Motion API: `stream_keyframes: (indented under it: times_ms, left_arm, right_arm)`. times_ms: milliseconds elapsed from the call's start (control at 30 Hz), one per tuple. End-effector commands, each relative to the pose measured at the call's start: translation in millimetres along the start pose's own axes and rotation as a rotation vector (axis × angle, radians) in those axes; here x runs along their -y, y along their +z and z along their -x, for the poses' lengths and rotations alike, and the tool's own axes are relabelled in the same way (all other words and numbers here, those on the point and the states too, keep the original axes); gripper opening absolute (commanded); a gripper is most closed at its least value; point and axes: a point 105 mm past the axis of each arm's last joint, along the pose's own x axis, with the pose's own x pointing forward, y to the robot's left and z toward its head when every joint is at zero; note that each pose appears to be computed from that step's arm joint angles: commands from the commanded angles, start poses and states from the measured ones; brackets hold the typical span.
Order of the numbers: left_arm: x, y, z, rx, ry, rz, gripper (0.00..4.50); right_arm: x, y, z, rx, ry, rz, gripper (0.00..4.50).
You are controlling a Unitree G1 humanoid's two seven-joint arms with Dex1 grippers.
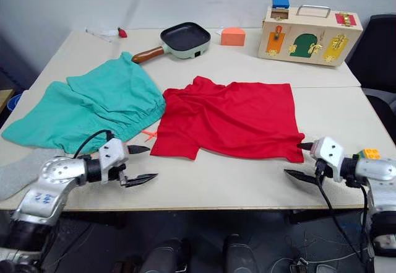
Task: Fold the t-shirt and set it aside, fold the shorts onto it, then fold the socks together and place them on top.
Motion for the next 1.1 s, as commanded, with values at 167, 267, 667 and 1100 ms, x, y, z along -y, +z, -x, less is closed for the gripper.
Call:
stream_keyframes:
  times_ms: [167, 267, 667, 1100]
  left_arm:
    - [-19, -13, -37, -0.088, 0.055, -0.071, 4.5]
    - [-17, -14, -48, -0.097, 0.014, -0.035, 3.91]
    - [5, -1, -36, -0.015, -0.188, 0.126, 0.28]
    - [81, 18, 39, 0.047, -0.52, 0.111, 0.03]
  right_arm:
    - [6, -27, -4, -0.139, -0.013, -0.107, 3.9]
    - [4, -23, -9, -0.13, 0.021, -0.103, 2.96]
    - [-11, -2, -4, -0.02, 0.156, -0.105, 0.0]
    - [-70, -4, 58, -0.12, 0.39, -0.226, 0.0]
